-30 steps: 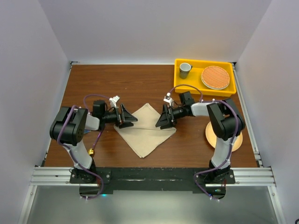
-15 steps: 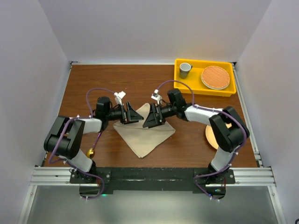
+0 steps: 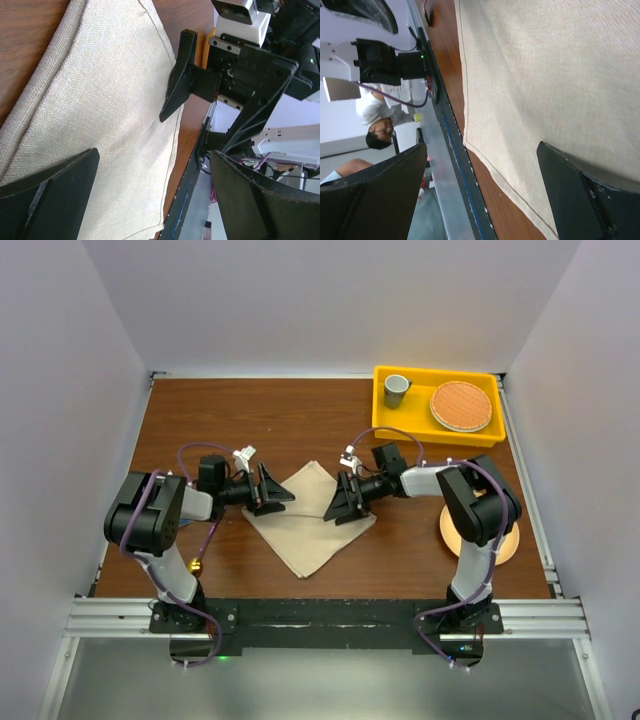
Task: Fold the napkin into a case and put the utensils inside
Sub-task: Smooth out the upper triangle-folded napkin at the center of the board.
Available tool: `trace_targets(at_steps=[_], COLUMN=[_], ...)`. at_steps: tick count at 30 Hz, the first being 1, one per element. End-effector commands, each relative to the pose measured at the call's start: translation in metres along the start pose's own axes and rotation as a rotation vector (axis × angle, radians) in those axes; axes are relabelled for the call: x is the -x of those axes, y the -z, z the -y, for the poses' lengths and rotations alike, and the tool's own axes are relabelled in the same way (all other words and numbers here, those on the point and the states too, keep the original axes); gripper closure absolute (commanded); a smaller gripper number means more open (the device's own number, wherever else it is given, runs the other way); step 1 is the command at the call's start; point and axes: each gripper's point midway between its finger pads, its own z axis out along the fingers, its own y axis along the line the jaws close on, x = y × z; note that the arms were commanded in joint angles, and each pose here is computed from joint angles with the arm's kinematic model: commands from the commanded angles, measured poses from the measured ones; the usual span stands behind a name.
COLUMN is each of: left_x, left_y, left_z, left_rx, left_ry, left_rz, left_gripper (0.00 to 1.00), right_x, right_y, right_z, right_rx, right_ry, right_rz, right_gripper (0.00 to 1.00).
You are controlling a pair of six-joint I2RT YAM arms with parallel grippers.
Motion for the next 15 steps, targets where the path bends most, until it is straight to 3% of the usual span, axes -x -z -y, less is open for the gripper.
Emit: trace_targets(at_steps=[1,10,15], left_x=[-0.008,-0.007,0.003], left_y=[0.007,0.009,0.008], left_z=[-0.041,-0.039,-0.002], left_rx=[0.118,0.083,-0.030], left_ry=[0.033,0.017,-0.089], left_rz=[0.000,-0.016,-0.020], left_gripper=[0.00,0.00,0.00], right_x=[-0.030,-0.047,-0.023], right_y=[0.018,0.028,0.040], right_z=[0.041,0.042,0.004], right_rx=[-0.097,-0.020,0.029], right_ry=[-0.044,-0.132,-0.066], right_rz=[-0.048,-0.083,-0.050], right_gripper=[0.02,0.03,0.04])
